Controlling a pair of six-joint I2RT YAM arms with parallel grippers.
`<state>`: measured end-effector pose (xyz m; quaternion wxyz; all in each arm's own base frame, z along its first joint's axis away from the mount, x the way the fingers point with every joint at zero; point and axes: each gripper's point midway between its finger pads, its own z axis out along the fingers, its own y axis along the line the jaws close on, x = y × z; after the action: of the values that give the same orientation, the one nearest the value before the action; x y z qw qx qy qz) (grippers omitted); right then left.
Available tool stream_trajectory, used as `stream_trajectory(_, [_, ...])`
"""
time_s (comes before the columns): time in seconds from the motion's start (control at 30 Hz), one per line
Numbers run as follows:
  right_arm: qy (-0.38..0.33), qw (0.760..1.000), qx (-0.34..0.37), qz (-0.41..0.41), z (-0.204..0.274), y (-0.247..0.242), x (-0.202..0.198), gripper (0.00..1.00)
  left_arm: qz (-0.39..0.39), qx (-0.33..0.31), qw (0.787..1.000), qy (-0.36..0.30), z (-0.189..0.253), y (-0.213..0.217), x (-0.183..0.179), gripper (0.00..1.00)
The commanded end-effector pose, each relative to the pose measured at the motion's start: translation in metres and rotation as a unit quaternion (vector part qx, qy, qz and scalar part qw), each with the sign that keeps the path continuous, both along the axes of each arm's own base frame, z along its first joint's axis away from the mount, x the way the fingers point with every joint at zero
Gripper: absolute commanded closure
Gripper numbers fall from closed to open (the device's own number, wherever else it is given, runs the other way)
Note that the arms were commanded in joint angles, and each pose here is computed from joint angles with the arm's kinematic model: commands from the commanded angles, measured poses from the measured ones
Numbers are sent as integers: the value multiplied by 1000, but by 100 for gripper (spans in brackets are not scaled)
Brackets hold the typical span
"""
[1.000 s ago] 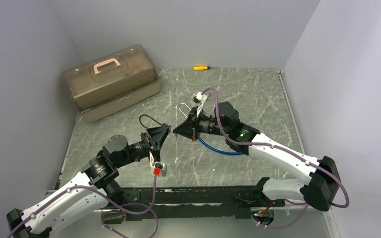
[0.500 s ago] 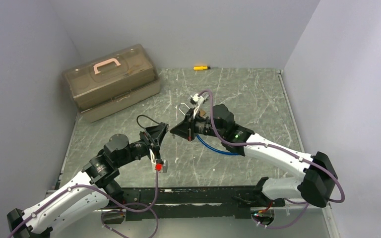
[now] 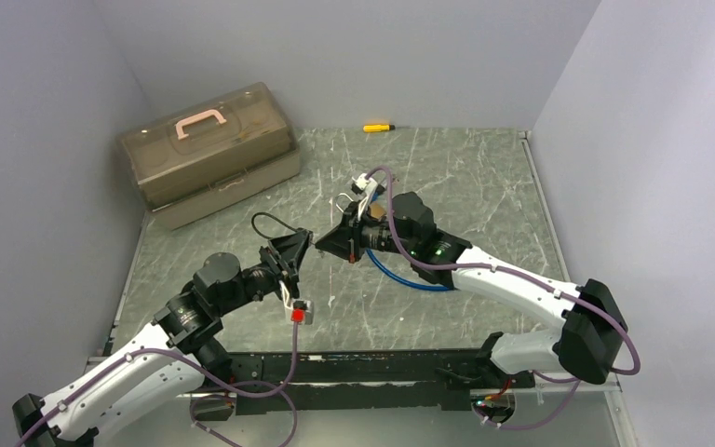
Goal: Unlock with the key
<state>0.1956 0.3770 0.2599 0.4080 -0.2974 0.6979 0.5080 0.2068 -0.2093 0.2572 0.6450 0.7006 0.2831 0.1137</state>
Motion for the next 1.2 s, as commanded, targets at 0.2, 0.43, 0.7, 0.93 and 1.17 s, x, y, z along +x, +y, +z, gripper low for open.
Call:
stream_trajectory(0.2, [-28,996,57,62,40,29,-13,100,-143,-43,982,-118,49,-38,-43,100])
stream_trajectory(0.43, [-36,996,61,50,46,15,-16,100,-165,3,978,-128,30,-36,-54,100])
stream_trajectory(0.7, [-24,997,54,57,38,15,-18,100,-175,-1,975,-135,28,-39,-61,100])
stream_trajectory(0.93, [-31,997,42,59,41,12,-19,100,-172,13,976,-132,23,-38,-61,100])
stream_trajectory(1.17, [-44,998,13,40,43,-25,-24,100,-163,30,979,-118,13,-32,-60,100])
